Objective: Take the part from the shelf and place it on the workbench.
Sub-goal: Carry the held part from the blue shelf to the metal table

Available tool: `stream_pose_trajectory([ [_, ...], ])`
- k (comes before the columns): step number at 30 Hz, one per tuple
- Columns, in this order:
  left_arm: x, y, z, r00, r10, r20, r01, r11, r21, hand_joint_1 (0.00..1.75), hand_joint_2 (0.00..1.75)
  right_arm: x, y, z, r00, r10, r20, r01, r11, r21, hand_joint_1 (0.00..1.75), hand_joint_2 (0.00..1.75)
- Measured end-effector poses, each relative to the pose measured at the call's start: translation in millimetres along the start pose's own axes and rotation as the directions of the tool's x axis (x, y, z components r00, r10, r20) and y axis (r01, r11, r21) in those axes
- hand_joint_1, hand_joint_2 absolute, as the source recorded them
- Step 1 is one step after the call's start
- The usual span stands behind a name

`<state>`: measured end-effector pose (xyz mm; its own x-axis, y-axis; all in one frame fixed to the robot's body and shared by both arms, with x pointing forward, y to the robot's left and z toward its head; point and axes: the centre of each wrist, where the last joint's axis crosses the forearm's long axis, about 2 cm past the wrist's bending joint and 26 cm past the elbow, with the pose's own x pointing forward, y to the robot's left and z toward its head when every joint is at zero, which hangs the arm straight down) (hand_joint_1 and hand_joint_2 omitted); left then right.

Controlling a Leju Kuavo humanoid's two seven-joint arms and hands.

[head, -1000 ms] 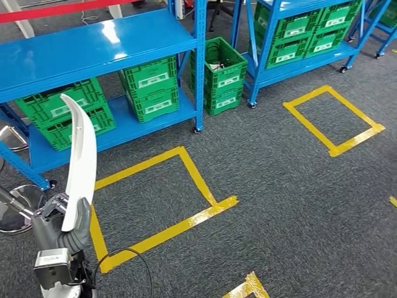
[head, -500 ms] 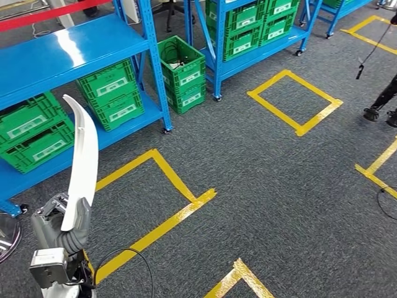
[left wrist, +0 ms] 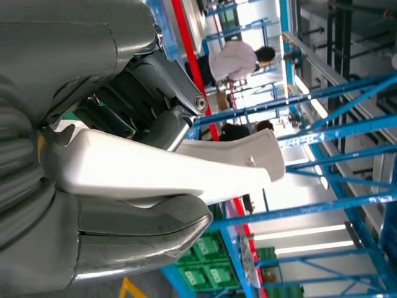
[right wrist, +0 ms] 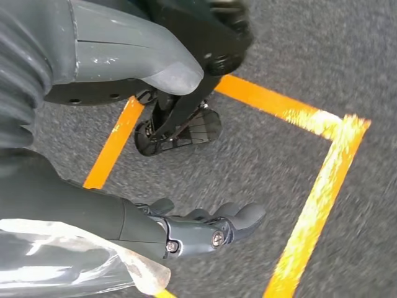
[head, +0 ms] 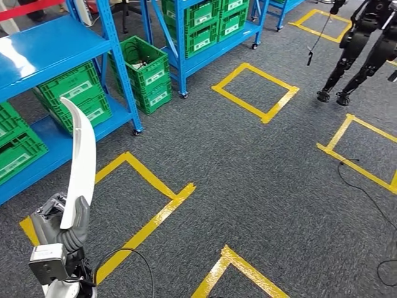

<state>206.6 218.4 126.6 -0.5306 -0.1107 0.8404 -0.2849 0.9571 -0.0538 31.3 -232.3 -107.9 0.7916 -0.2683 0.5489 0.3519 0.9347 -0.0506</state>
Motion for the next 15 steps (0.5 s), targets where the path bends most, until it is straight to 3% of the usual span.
stream_pose_trajectory([
  [15, -3.4, -4.5, -3.9, 1.000, 0.025, 0.002, -0.025, 0.997, -0.073, 1.75, 1.75, 1.3, -1.1, -1.1, 1.000, -0.012, 0.005, 0.012, 1.000, 0.006, 0.00, 1.75],
])
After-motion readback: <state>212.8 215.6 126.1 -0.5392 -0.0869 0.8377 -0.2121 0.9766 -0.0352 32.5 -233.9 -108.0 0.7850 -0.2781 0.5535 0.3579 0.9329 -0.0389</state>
